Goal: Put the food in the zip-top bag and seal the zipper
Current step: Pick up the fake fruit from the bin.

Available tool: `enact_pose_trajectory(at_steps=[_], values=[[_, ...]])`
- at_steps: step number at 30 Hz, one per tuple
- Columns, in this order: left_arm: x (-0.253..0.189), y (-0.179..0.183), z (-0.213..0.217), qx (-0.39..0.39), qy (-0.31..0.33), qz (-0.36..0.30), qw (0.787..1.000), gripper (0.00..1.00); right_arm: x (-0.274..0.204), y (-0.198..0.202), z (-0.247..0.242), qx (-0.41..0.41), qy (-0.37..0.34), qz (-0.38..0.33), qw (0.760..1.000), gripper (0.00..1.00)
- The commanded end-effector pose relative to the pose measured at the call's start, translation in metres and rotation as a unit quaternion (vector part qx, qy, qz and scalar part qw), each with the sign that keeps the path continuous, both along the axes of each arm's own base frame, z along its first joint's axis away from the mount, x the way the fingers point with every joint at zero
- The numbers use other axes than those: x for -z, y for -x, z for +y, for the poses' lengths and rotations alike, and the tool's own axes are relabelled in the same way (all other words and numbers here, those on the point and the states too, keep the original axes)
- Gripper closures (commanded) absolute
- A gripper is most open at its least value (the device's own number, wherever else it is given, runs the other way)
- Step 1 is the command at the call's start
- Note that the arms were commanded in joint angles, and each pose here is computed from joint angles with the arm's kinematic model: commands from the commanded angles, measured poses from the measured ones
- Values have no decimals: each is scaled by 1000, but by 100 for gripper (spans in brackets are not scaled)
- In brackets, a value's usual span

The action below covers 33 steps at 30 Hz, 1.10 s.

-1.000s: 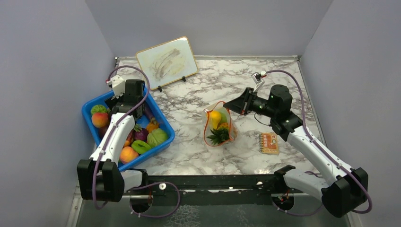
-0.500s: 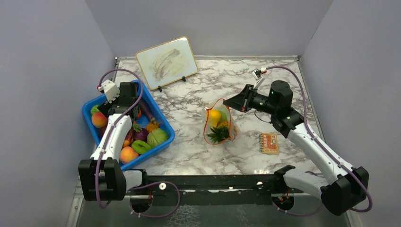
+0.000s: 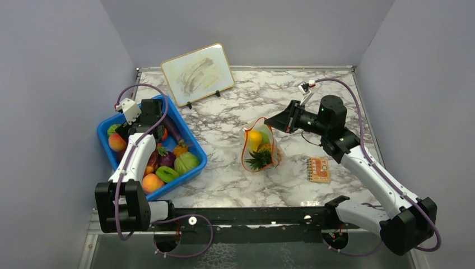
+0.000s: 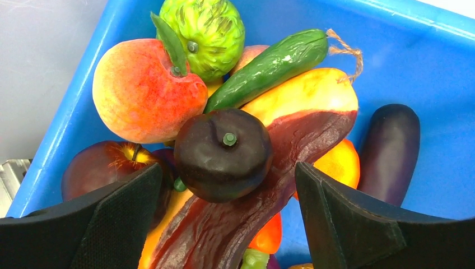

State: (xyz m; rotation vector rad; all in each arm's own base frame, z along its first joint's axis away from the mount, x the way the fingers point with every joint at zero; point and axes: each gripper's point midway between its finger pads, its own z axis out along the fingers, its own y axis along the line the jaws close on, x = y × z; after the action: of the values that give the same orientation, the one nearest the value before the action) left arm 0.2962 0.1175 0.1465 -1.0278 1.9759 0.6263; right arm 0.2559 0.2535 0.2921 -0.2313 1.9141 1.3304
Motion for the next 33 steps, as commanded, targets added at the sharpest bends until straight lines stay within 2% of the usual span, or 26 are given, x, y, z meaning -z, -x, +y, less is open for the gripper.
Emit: enact_pose_trajectory(at_steps=[1, 9, 13, 21, 33], values=[[5, 3, 3, -10, 2, 2, 1000, 12, -14, 3, 3, -11, -11, -21, 1000, 99], [12, 4, 7, -17, 7, 13, 1000, 21, -9, 3, 3, -12, -9, -18, 1000, 99], [12, 5, 9, -20, 6, 13, 1000, 37, -10, 3, 3, -10, -10, -20, 1000, 99], [11, 5, 4, -8, 18, 7, 1000, 44, -8, 3, 2, -9, -8, -18, 1000, 99], [-17, 0, -31, 88, 74, -52, 992, 51, -1, -1, 3, -5, -5, -17, 1000, 99]])
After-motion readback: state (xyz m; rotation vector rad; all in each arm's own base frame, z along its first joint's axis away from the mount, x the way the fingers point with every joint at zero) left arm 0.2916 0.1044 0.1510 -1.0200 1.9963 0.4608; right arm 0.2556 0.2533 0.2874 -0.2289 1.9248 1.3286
